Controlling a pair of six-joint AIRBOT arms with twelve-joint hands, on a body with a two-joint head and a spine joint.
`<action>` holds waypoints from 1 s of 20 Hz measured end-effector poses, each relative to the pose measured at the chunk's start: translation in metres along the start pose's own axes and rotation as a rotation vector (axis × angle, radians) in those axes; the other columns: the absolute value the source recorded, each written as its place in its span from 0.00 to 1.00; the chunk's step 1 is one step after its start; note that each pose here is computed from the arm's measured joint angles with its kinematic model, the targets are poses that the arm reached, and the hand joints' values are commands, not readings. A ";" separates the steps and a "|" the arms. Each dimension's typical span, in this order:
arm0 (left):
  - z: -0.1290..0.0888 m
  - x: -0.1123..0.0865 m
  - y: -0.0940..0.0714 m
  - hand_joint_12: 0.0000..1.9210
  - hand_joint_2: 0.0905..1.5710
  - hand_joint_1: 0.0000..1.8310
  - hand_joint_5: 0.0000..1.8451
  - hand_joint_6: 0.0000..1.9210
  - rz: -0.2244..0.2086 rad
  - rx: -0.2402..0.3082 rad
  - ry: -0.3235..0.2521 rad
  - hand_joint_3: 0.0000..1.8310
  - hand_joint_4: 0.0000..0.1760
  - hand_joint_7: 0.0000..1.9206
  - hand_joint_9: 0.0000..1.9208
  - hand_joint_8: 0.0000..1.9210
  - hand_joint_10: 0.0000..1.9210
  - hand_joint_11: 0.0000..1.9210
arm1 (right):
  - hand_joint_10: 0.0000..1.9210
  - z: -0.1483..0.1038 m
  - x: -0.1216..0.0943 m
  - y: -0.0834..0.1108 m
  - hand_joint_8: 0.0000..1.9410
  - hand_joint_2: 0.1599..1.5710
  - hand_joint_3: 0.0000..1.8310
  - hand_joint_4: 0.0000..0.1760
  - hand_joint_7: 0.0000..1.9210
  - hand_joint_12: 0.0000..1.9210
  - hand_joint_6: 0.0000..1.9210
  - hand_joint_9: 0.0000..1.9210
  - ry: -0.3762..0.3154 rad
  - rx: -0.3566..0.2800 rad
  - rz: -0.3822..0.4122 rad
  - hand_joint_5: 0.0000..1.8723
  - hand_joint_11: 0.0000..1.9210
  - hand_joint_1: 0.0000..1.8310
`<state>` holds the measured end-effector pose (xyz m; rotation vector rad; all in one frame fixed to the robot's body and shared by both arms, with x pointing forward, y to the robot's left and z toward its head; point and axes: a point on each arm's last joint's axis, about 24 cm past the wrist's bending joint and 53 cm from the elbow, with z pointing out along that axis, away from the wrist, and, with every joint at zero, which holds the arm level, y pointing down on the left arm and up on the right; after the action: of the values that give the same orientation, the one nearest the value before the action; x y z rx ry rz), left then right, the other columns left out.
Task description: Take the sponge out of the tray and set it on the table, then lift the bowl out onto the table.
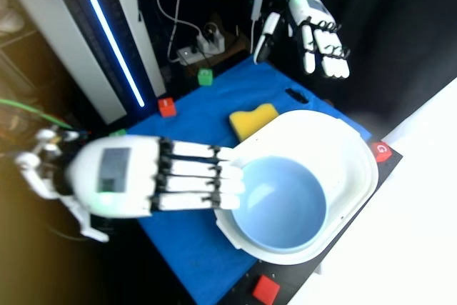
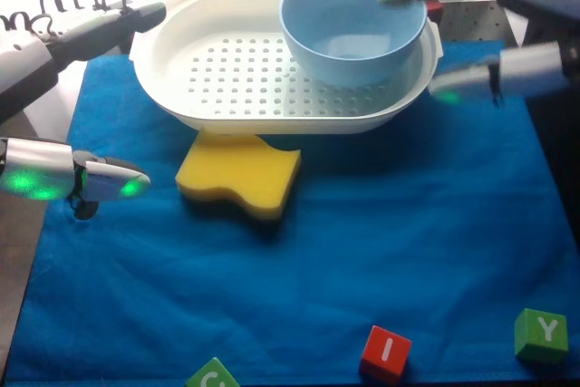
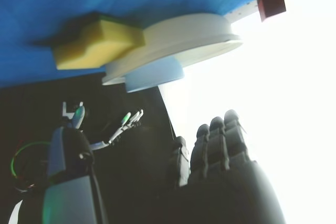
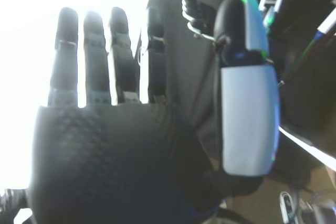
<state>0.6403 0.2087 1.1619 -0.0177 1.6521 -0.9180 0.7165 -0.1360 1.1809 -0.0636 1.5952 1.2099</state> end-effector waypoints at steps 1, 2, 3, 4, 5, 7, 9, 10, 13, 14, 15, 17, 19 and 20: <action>0.000 0.000 0.000 0.00 0.49 0.43 0.05 0.01 0.001 0.001 0.001 0.00 0.83 0.00 0.00 0.00 0.00 0.00 | 0.00 0.004 -0.003 -0.001 0.00 0.58 0.00 0.68 0.18 0.34 0.00 0.14 -0.012 0.001 0.004 0.24 0.00 0.40; 0.000 0.000 0.000 0.00 0.49 0.43 0.06 0.01 -0.001 0.001 0.000 0.00 0.76 0.00 0.00 0.00 0.00 0.00 | 0.00 0.009 -0.004 -0.002 0.00 0.59 0.00 0.82 0.17 0.32 0.00 0.13 -0.017 0.006 0.003 0.23 0.00 0.39; 0.001 0.001 0.001 0.00 0.50 0.41 0.06 0.01 -0.004 -0.001 0.000 0.00 0.88 0.00 0.00 0.00 0.00 0.00 | 0.00 0.017 -0.001 -0.005 0.00 0.59 0.00 0.80 0.17 0.31 0.00 0.12 -0.005 0.019 -0.010 0.23 0.00 0.40; 0.001 0.002 0.001 0.00 0.50 0.40 0.05 0.00 -0.004 -0.002 0.002 0.00 0.90 0.00 0.00 0.00 0.00 0.00 | 0.00 0.024 0.002 -0.005 0.00 0.59 0.00 0.79 0.18 0.34 0.00 0.13 0.007 0.027 -0.020 0.24 0.00 0.42; 0.001 0.003 0.001 0.00 0.50 0.41 0.06 0.01 -0.002 0.000 0.005 0.00 0.85 0.00 0.00 0.00 0.00 0.00 | 0.00 0.032 0.004 -0.003 0.00 0.59 0.00 0.79 0.18 0.34 0.00 0.13 0.010 0.027 -0.026 0.24 0.00 0.42; 0.002 0.005 0.001 0.00 0.50 0.42 0.07 0.01 -0.009 -0.001 0.006 0.00 0.82 0.00 0.00 0.00 0.00 0.00 | 0.00 0.046 0.004 -0.001 0.00 0.58 0.00 0.73 0.19 0.36 0.00 0.14 0.005 0.022 -0.030 0.27 0.00 0.44; 0.002 0.006 0.002 0.00 0.51 0.41 0.06 0.00 -0.005 -0.004 0.013 0.00 0.83 0.00 0.00 0.00 0.00 0.00 | 0.01 0.058 0.009 -0.006 0.00 0.58 0.00 0.71 0.21 0.43 0.00 0.18 0.012 0.046 -0.036 0.29 0.00 0.44; 0.002 0.006 0.002 0.00 0.51 0.41 0.06 0.00 -0.004 -0.005 0.013 0.00 0.85 0.00 0.00 0.00 0.00 0.00 | 0.01 0.060 0.011 -0.008 0.00 0.58 0.00 0.65 0.23 0.47 0.00 0.20 0.015 0.051 -0.035 0.29 0.00 0.44; 0.003 0.008 0.001 0.00 0.50 0.41 0.07 0.01 -0.006 -0.001 0.016 0.00 0.87 0.00 0.00 0.00 0.00 0.00 | 0.00 0.067 0.018 -0.014 0.00 0.58 0.00 0.52 0.24 0.50 0.00 0.23 0.027 0.077 -0.034 0.30 0.00 0.44; 0.003 0.010 0.001 0.00 0.50 0.41 0.07 0.01 -0.008 -0.001 0.019 0.00 0.86 0.00 0.00 0.00 0.00 0.00 | 0.00 0.068 0.021 -0.016 0.00 0.58 0.00 0.50 0.25 0.50 0.00 0.23 0.035 0.085 -0.038 0.31 0.00 0.43; 0.003 0.012 0.000 0.00 0.50 0.41 0.07 0.00 -0.011 0.001 0.023 0.00 0.87 0.00 0.00 0.00 0.00 0.00 | 0.00 0.069 0.024 -0.020 0.00 0.58 0.00 0.52 0.24 0.46 0.00 0.21 0.044 0.101 -0.040 0.30 0.00 0.40; 0.003 0.012 0.000 0.00 0.50 0.40 0.07 0.00 -0.012 0.004 0.025 0.00 0.80 0.00 0.00 0.00 0.00 0.00 | 0.00 0.069 0.027 -0.025 0.00 0.59 0.00 0.51 0.24 0.44 0.00 0.20 0.056 0.123 -0.047 0.29 0.00 0.38; 0.003 0.012 0.000 0.00 0.50 0.38 0.07 0.00 -0.016 0.003 0.025 0.00 0.89 0.00 0.00 0.00 0.00 0.00 | 0.00 0.068 0.026 -0.032 0.00 0.59 0.00 0.39 0.25 0.46 0.00 0.21 0.057 0.145 -0.050 0.30 0.00 0.39; 0.003 0.012 0.000 0.00 0.50 0.40 0.07 0.00 -0.017 0.002 0.025 0.00 0.86 0.01 0.00 0.00 0.00 0.00 | 0.00 0.068 0.026 -0.033 0.00 0.59 0.00 0.37 0.25 0.47 0.00 0.21 0.058 0.150 -0.050 0.30 0.00 0.39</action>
<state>0.6392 0.2008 1.1517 -0.0189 1.6759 -0.9365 0.7717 -0.0902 1.1465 -0.0422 1.7208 1.0555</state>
